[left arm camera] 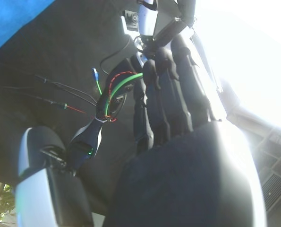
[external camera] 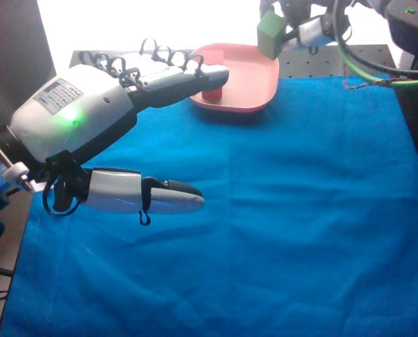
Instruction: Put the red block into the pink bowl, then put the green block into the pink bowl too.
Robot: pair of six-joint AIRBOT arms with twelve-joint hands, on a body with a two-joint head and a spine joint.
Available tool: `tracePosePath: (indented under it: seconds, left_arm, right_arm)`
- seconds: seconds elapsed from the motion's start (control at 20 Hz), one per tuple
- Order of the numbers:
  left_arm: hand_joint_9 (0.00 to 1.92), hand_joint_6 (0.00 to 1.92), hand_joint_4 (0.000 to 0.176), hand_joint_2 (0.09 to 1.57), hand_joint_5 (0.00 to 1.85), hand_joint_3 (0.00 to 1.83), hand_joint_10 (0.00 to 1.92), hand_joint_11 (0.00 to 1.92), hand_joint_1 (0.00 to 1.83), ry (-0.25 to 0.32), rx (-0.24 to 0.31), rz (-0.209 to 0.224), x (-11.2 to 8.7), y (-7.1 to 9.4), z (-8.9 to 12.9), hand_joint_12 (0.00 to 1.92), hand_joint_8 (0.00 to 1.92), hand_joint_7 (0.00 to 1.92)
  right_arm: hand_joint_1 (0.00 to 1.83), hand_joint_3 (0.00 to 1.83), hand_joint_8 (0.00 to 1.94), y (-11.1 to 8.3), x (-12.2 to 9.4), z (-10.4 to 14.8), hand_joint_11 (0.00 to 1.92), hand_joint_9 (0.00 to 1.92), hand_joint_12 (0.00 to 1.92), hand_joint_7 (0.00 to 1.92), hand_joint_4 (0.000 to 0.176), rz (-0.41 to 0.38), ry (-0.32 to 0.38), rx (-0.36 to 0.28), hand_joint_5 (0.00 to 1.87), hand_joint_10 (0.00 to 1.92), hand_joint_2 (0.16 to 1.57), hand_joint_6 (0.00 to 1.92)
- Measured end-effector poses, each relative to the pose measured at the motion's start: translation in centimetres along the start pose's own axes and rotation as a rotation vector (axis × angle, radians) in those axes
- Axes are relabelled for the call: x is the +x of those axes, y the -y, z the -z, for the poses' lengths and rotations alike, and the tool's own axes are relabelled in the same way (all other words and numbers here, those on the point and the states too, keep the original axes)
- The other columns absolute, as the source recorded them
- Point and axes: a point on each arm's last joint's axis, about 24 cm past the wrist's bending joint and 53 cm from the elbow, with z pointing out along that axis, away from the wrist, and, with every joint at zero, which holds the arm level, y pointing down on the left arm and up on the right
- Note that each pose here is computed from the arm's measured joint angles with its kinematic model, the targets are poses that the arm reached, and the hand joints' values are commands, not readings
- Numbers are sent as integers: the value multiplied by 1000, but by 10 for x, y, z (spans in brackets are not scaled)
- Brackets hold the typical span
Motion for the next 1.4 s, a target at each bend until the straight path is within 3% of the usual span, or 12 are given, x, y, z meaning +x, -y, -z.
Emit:
tracePosePath:
  seconds: [0.1, 0.3, 0.65, 0.8, 0.9, 0.95, 1.0, 1.05, 1.1, 1.15, 1.35, 1.4]
  left_arm:
    - [411, 7, 57, 854, 313, 0, 10, 322, 577, 1, -1, -3, 0, 0, 0, 23, 10, 427]
    - [386, 7, 60, 825, 342, 0, 2, 341, 595, 3, -1, -3, -1, 0, 0, 24, 3, 408]
    - [366, 12, 98, 817, 335, 0, 3, 275, 624, 8, 2, -2, -2, 0, 0, 5, 4, 423]
    - [391, 11, 66, 816, 349, 0, 11, 307, 622, 9, -1, -1, -2, 0, 0, 20, 5, 432]
    - [378, 4, 73, 836, 302, 6, 3, 297, 611, 10, 0, -1, -2, 0, 0, 15, 0, 397]
    - [380, 7, 78, 833, 310, 4, 3, 279, 608, 10, -1, -1, -2, 0, 0, 7, 2, 400]
    - [380, 7, 78, 833, 310, 4, 3, 279, 608, 10, 0, -1, -2, 0, 0, 7, 2, 400]
    - [380, 2, 70, 844, 268, 8, 2, 289, 573, 11, 0, -1, -3, 0, 0, 11, 0, 386]
    - [380, 2, 70, 844, 268, 8, 2, 289, 573, 12, -2, 0, -3, 0, 0, 11, 0, 386]
    - [395, 6, 96, 835, 272, 3, 8, 305, 571, 13, -2, 1, -3, 0, 0, 18, 7, 400]
    - [413, 18, 72, 833, 320, 0, 10, 330, 584, 17, -6, 3, -4, -1, 0, 29, 13, 418]
    - [405, 17, 107, 803, 328, 0, 6, 311, 608, 18, -7, 4, -4, -2, 0, 21, 15, 431]
  right_arm:
    - [1270, 1, 966, -4, 6, -3, 838, 1205, 1352, 1110, 0, -1, -6, -7, 933, 461, 1100, 867]
    - [1254, 0, 997, -7, 10, -9, 855, 1205, 1294, 1079, 0, -2, -10, -9, 911, 425, 1113, 928]
    - [1254, 0, 945, 4, 22, -10, 899, 1241, 1234, 1101, 0, 4, -27, 16, 927, 341, 1104, 919]
    - [1251, 0, 926, 7, 21, -10, 877, 1255, 1205, 1104, 0, -10, -22, 23, 911, 265, 1107, 962]
    - [1257, 0, 1080, 9, 21, -9, 887, 1248, 1335, 1054, 0, -15, -22, 26, 847, 431, 1134, 945]
    - [1133, 0, 614, 11, 22, -9, 800, 1164, 1339, 1030, 0, -18, -21, 30, 796, 438, 1121, 388]
    - [1133, 0, 614, 13, 21, -9, 800, 1164, 1339, 1030, 0, -23, -19, 35, 796, 438, 1121, 388]
    - [1063, 1, 238, 14, 19, -9, 799, 1129, 1376, 1148, 0, -30, -16, 39, 835, 542, 1110, 28]
    - [1063, 1, 238, 15, 19, -9, 799, 1129, 1376, 1148, 0, -32, -14, 41, 835, 542, 1110, 28]
    - [1074, 0, 127, 16, 18, -9, 825, 1132, 1409, 1225, 0, -38, -11, 43, 823, 639, 1096, 0]
    - [1080, 0, 52, 16, 18, -9, 811, 1072, 1528, 1246, 0, -40, -11, 44, 810, 814, 1088, 0]
    - [1097, 0, 64, 16, 18, -9, 869, 1097, 1490, 1286, 0, -40, -11, 43, 817, 850, 1082, 2]
